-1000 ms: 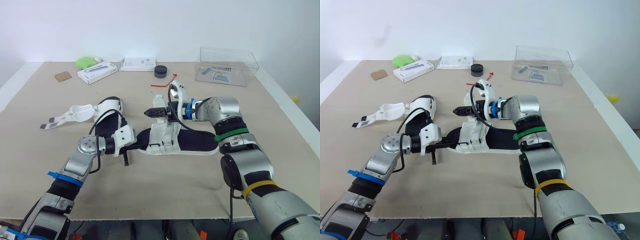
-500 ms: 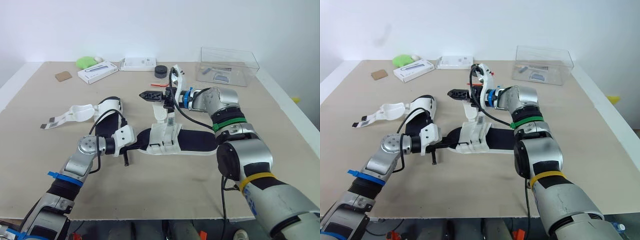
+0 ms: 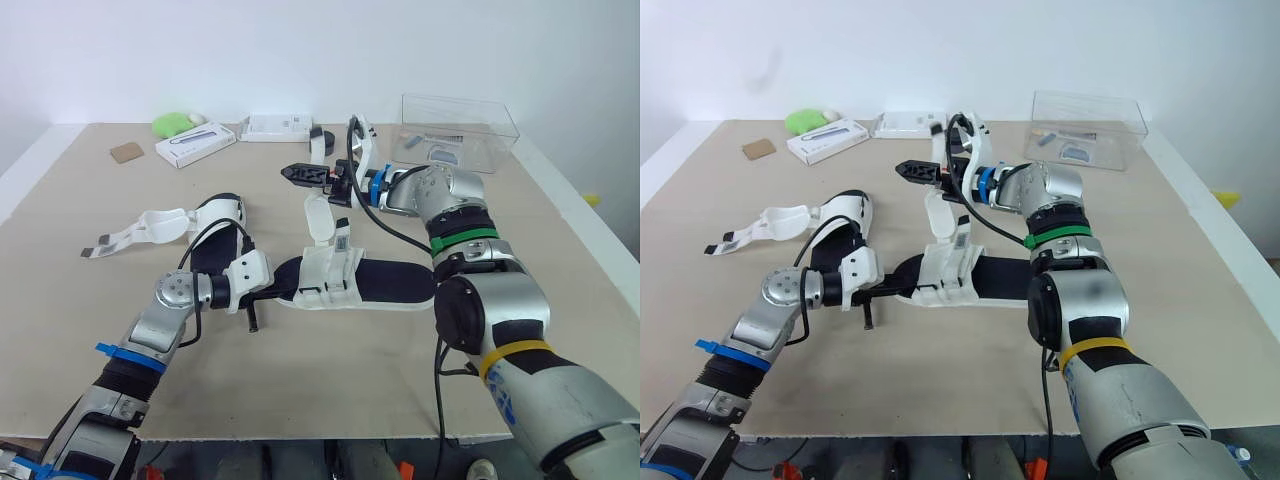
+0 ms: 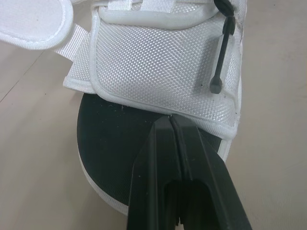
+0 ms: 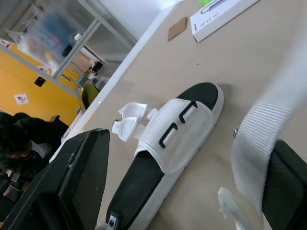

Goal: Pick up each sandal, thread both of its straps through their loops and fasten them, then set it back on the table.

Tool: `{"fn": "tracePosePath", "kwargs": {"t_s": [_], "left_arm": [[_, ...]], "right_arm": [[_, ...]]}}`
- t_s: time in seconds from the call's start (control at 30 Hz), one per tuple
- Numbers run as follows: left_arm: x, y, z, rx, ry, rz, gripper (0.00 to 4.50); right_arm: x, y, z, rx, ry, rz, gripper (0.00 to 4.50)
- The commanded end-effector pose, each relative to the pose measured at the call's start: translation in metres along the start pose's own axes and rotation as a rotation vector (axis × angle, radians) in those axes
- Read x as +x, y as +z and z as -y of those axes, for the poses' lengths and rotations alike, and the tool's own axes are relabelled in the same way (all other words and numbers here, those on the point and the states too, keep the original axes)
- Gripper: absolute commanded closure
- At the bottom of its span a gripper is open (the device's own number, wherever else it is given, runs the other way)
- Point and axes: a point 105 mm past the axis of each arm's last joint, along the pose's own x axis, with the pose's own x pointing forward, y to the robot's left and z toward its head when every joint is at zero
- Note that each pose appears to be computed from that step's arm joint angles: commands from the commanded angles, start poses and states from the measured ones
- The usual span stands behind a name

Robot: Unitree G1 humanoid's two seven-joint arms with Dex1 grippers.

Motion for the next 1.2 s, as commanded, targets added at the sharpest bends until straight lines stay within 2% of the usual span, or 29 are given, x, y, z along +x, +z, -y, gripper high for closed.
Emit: {"fn": "tracePosePath", "kwargs": {"t_s": [0.03,0.07,0.17,0.4,0.43,0.6,0.67,0.77,0.83,0.9,1.07,1.13,1.2], "left_arm": [[-0.001,-0.024,0.008,-0.043,-0.019,-0.093,4.50],[-0.001,-0.023,0.009,-0.044,-0.019,-0.093,4.50],[0.000,-0.023,0.009,-0.045,-0.020,-0.091,4.50],[-0.001,-0.024,0.012,-0.049,-0.021,-0.091,4.50],[-0.001,-0.024,0.012,-0.049,-0.020,-0.092,4.50],[-0.002,-0.025,0.013,-0.052,-0.016,-0.092,4.50],[-0.002,-0.025,0.013,-0.054,-0.016,-0.093,4.50],[-0.002,-0.026,0.014,-0.056,-0.016,-0.094,4.50],[-0.002,-0.025,0.014,-0.059,-0.019,-0.091,4.50],[-0.001,-0.025,0.013,-0.060,-0.021,-0.089,4.50],[0.001,-0.024,0.012,-0.058,-0.025,-0.085,4.50],[0.001,-0.024,0.012,-0.058,-0.026,-0.086,4.50],[0.001,-0.024,0.011,-0.058,-0.028,-0.086,4.50]], "right_arm": [[-0.001,0.024,-0.019,-0.037,0.052,0.060,0.07],[-0.001,0.022,-0.019,-0.037,0.052,0.054,0.07],[0.001,0.016,-0.015,-0.049,0.039,0.032,0.82],[-0.002,0.014,-0.011,-0.178,0.029,0.021,4.30],[-0.002,0.014,-0.011,-0.207,0.037,0.020,4.48],[-0.007,0.007,-0.021,-0.532,0.083,0.028,4.48],[-0.012,0.003,-0.030,-0.796,0.107,0.072,4.48],[-0.017,-0.007,-0.040,-1.044,0.147,0.101,4.48],[-0.027,-0.033,-0.061,-1.489,0.269,0.120,4.48],[-0.034,-0.059,-0.070,-1.785,0.387,0.103,4.48],[-0.042,-0.075,-0.078,-2.124,0.535,0.152,4.48],[-0.044,-0.081,-0.073,-2.251,0.584,0.108,4.48],[-0.044,-0.088,-0.060,-2.294,0.612,0.009,4.48]]}}
